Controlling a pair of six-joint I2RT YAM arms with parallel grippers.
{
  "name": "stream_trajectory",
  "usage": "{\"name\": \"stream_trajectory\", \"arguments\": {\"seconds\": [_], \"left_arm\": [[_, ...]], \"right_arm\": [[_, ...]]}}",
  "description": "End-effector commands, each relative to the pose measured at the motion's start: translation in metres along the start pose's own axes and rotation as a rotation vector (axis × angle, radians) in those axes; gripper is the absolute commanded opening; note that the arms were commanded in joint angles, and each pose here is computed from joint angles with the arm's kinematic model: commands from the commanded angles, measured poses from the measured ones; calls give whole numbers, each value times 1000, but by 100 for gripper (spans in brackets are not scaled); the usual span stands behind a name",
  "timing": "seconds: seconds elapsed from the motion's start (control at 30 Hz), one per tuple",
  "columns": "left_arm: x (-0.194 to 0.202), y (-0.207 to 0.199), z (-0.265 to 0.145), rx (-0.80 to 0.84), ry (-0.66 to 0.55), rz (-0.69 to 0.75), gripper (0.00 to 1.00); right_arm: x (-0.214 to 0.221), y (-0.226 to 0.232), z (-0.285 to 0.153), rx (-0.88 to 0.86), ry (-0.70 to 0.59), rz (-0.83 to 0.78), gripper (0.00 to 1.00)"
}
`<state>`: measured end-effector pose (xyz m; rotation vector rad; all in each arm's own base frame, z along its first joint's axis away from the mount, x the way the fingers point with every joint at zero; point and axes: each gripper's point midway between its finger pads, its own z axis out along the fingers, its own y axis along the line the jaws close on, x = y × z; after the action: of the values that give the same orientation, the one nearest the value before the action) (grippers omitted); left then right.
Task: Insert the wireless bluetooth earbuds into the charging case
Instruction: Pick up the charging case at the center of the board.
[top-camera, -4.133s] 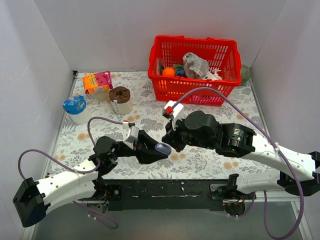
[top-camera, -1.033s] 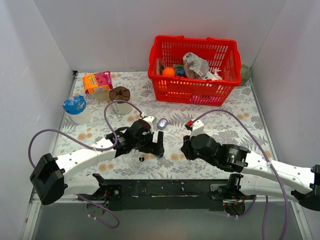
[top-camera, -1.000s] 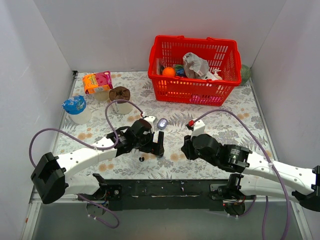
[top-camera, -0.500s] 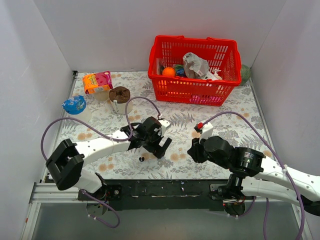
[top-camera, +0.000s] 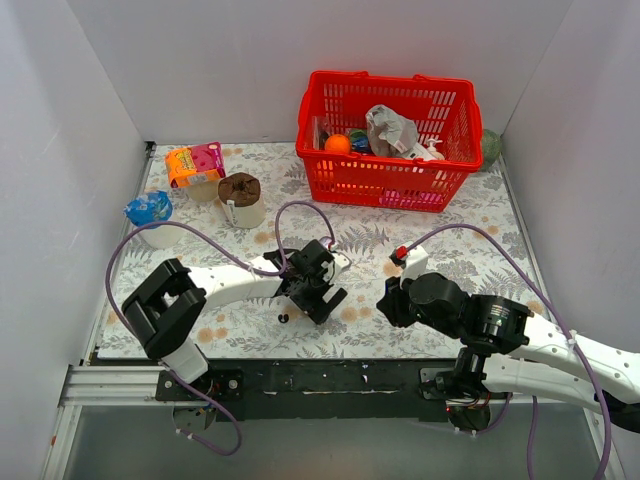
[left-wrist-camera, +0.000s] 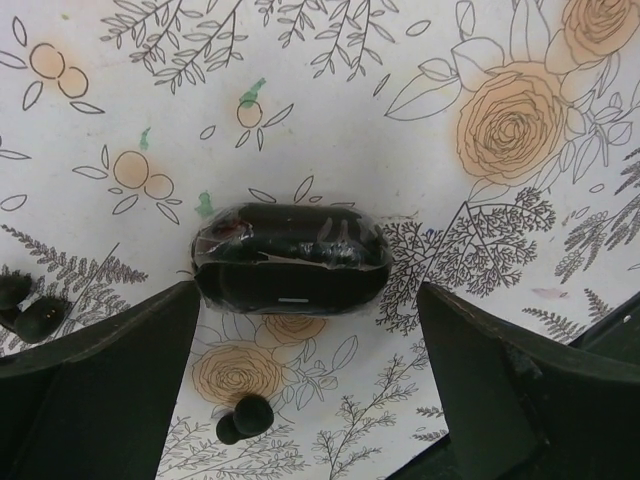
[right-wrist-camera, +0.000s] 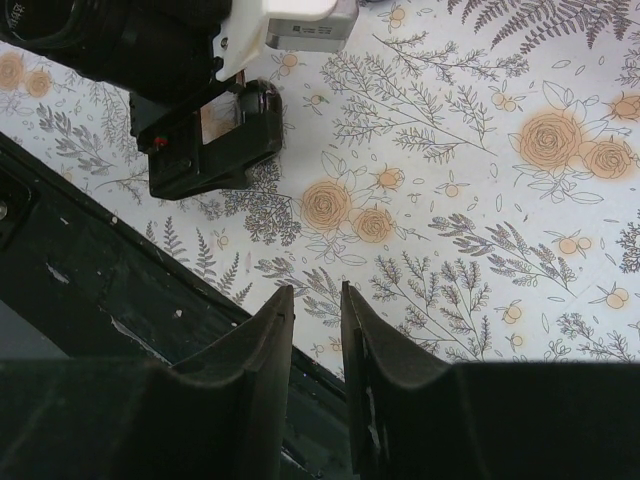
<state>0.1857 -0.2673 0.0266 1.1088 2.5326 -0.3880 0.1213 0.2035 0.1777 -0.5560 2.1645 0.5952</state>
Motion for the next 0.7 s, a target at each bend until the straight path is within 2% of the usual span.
{"name": "stream_trajectory", "arguments": {"seconds": [0.0,0.53,0.6,0.67], "left_arm": [[-21,-3,-1,12,-55,45,91],[-11,0,3,6,-15,56,82],[-9,-1,4,11,-8,57,79],[-3,-2,6,22,8,55,67]], "right_arm": [[-18,7,-8,-28,-49,26,33],[-13,4,-7,-18,-44,27,33],[-13,4,-7,-17,-46,30,33],[-13,4,-7,-18,-45,32,33]]}}
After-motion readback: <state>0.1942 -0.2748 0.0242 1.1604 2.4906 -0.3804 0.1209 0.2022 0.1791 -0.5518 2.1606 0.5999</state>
